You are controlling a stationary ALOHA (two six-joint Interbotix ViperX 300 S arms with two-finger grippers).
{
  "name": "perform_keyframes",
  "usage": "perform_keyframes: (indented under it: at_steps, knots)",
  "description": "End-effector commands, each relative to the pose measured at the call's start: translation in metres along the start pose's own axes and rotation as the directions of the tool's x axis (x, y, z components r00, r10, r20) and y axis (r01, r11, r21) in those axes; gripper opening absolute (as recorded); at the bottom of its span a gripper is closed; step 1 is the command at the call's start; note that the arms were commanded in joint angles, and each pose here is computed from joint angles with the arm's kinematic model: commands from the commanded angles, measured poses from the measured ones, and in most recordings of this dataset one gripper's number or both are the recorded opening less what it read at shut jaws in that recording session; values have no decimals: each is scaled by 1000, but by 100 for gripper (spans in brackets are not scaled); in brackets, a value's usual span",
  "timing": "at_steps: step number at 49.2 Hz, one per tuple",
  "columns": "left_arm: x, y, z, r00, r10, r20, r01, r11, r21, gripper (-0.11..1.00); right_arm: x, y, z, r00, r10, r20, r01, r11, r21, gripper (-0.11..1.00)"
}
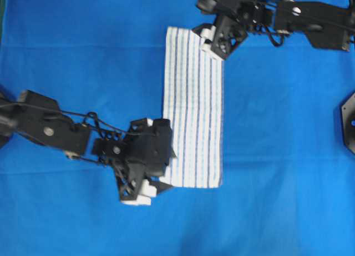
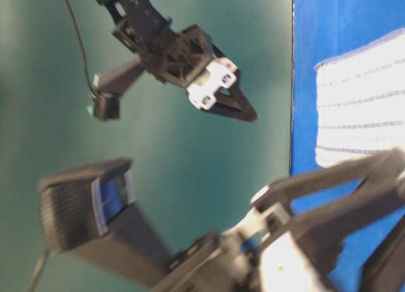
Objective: Fold the blue towel.
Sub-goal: 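Lower the strip onto the table and open both grippers, then grasp the far end corners of the vertical strip with both grippers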
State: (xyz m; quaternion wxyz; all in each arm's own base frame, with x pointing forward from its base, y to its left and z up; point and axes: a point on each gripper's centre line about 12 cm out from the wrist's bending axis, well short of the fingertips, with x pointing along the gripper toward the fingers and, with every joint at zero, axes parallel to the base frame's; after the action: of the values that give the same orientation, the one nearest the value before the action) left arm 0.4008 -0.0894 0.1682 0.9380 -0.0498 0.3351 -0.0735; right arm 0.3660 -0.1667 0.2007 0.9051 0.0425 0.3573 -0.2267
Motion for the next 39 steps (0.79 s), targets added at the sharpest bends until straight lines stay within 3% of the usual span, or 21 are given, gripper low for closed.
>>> perform_keyframes:
  at_steps: [1, 7, 14, 27, 33, 39]
  knots:
    - [-24, 1, 14, 1000, 2, 22, -2, 1000, -1, 74, -28, -1, 10, 998, 5, 69, -5, 1000, 0, 58]
    - [-46, 13, 14, 999, 26, 31, -26, 1000, -13, 74, -50, 2, -2, 996, 20, 91, -19, 1000, -5, 59]
    - [-67, 39, 11, 995, 79, 66, -75, 995, -59, 74, -74, 14, -20, 990, 64, 126, -63, 998, -14, 59]
    - [-103, 90, 6, 959, 203, 197, -177, 974, -143, 74, -116, 55, -50, 958, 218, 185, -210, 976, -62, 59]
    - [-116, 104, 2, 939, 246, 241, -217, 966, -141, 74, -124, 70, -61, 944, 272, 186, -263, 962, -71, 58]
    - [-120, 108, 1, 932, 259, 255, -230, 963, -137, 74, -123, 73, -67, 945, 280, 169, -274, 960, -58, 58]
